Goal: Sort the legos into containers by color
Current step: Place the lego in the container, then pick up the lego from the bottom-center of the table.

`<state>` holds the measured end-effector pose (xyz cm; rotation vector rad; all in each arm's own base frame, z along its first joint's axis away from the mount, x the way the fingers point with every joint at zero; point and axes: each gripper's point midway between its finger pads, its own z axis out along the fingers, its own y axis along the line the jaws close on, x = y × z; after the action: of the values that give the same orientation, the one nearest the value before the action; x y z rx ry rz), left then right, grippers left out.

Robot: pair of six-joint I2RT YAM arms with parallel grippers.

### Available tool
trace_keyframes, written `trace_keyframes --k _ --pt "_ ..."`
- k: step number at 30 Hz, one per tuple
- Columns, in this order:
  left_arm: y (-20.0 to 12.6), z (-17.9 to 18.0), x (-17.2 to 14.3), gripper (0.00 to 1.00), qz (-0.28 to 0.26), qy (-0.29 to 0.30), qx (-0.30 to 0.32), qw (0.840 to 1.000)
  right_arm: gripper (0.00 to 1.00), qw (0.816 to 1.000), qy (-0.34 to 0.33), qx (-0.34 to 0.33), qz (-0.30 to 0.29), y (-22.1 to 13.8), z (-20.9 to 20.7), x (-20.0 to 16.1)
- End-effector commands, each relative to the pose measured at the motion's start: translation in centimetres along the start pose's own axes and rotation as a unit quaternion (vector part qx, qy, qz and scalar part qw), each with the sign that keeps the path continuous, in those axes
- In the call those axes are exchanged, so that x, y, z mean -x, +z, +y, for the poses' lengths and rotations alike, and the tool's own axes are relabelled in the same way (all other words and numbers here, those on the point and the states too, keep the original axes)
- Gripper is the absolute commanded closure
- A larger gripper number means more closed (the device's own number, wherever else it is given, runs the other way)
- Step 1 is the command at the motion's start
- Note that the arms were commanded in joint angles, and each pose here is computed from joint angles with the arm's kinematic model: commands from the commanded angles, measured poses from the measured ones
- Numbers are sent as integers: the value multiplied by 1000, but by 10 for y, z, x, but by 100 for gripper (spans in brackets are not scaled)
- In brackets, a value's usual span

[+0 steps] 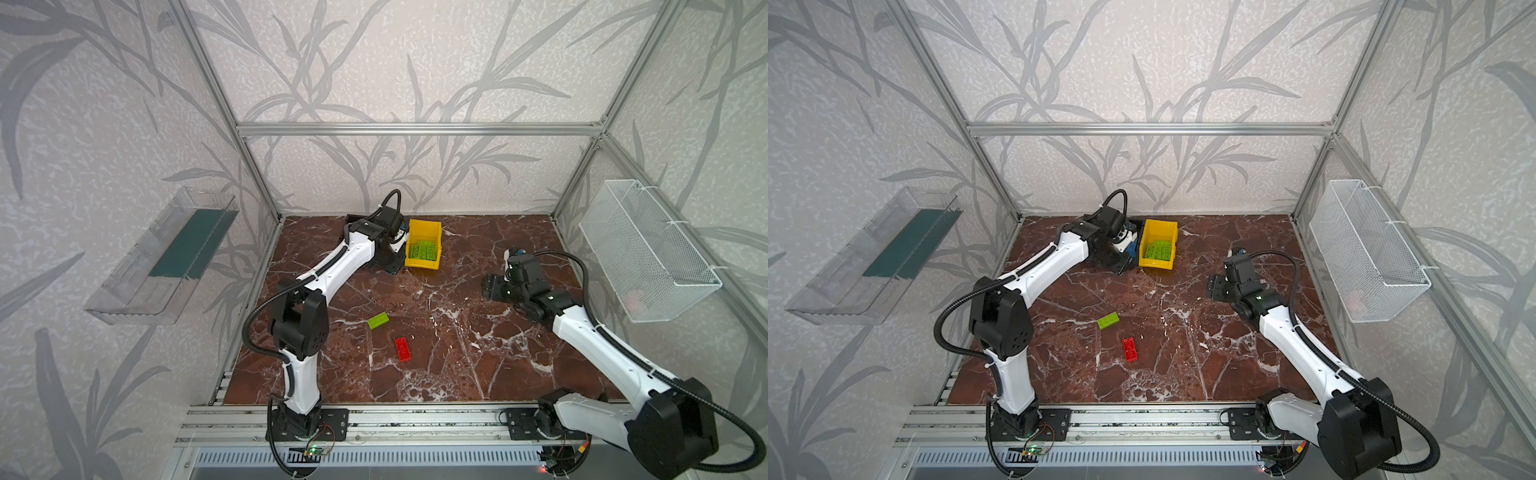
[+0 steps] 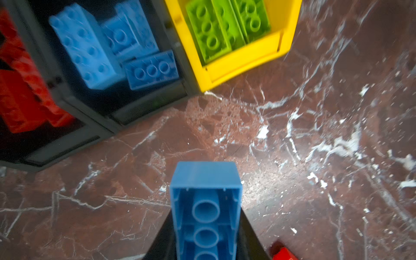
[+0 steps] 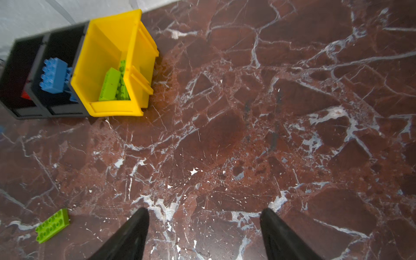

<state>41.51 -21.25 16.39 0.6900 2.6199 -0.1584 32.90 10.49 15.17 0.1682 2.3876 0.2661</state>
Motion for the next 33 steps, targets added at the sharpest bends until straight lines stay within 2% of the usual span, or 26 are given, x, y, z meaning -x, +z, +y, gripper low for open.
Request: trace_keyframes --k 1,5,11,14,19,21,27,33 --pt "-9 13 27 81 -34 -26 20 999 21 999 -26 0 21 7 6 -10" --pt "8 33 57 80 -42 -65 14 997 21 999 -33 12 15 5 21 -10" --pt "50 47 81 74 -17 -127 -57 990 21 998 -55 17 26 -2 42 -29" --pt "62 56 85 61 -11 -141 -55 988 21 997 -59 18 38 -2 48 -48" --pt "66 61 90 28 -23 -147 -56 987 21 995 -69 21 66 3 58 -73" --pt "55 61 93 22 -32 -143 -54 988 19 993 -84 27 71 3 68 -80" --pt "-3 65 96 22 -73 -147 -32 986 16 983 -141 46 106 1 102 -112" --pt "-61 69 77 22 -155 -168 1 974 13 962 -222 78 140 -1 152 -156"
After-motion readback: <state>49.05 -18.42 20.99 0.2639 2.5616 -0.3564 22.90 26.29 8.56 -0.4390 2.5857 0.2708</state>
